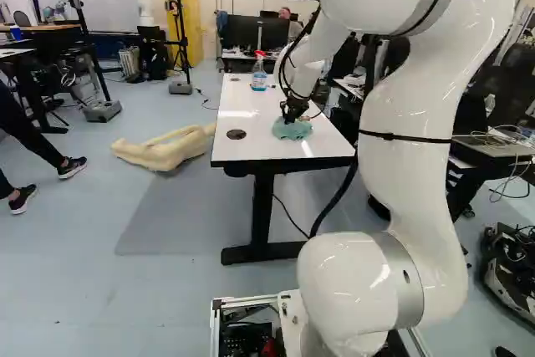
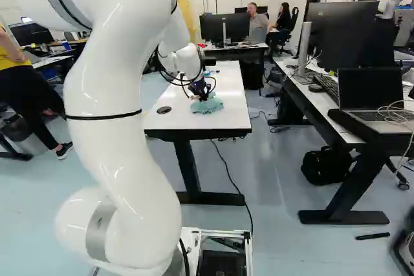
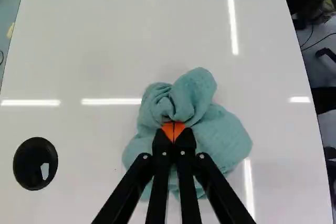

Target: Clean the table with the green towel

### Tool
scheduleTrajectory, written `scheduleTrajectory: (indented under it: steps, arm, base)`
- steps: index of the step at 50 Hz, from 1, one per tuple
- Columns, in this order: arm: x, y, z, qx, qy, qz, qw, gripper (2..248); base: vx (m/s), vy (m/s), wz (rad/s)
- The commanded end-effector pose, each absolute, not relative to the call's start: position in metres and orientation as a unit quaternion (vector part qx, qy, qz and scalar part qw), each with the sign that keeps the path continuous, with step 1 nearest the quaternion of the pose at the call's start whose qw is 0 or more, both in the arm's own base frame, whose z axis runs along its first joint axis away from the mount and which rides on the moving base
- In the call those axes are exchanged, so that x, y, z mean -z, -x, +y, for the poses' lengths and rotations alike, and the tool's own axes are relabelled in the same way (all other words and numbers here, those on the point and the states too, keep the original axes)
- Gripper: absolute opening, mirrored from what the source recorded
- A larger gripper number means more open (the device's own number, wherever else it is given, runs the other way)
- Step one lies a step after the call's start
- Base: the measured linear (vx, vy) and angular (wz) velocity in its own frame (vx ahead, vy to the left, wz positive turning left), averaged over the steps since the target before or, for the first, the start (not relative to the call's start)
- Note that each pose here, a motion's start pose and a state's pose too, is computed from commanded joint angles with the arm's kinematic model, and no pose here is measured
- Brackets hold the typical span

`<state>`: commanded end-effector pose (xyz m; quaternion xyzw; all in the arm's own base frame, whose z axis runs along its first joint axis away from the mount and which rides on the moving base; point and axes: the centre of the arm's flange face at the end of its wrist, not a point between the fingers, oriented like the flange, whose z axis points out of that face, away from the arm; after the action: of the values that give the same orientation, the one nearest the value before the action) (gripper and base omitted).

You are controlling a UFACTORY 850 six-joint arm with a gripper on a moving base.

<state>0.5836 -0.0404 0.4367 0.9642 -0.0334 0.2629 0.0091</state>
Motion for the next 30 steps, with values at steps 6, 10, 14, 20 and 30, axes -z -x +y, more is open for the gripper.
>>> scheduleTrajectory:
  steps: [6, 10, 14, 20, 30]
  arm:
    - [-0.437, -0.575, -0.048, -0.26, -0.965, -0.04, 0.011, 20]
    - [-0.439, -0.568, -0.053, -0.26, -0.964, -0.045, 0.012, 20]
    - [-0.444, -0.561, -0.058, -0.262, -0.964, -0.05, 0.014, 20]
    - [-0.451, -0.551, -0.066, -0.266, -0.962, -0.058, 0.016, 20]
    - [-0.464, -0.543, -0.071, -0.276, -0.959, -0.062, 0.018, 20]
  base:
    - [0.0, 0.0, 0.0]
    - [0.0, 0.0, 0.0]
    - [0.0, 0.0, 0.0]
    - [0.0, 0.0, 0.0]
    - [0.0, 0.0, 0.0]
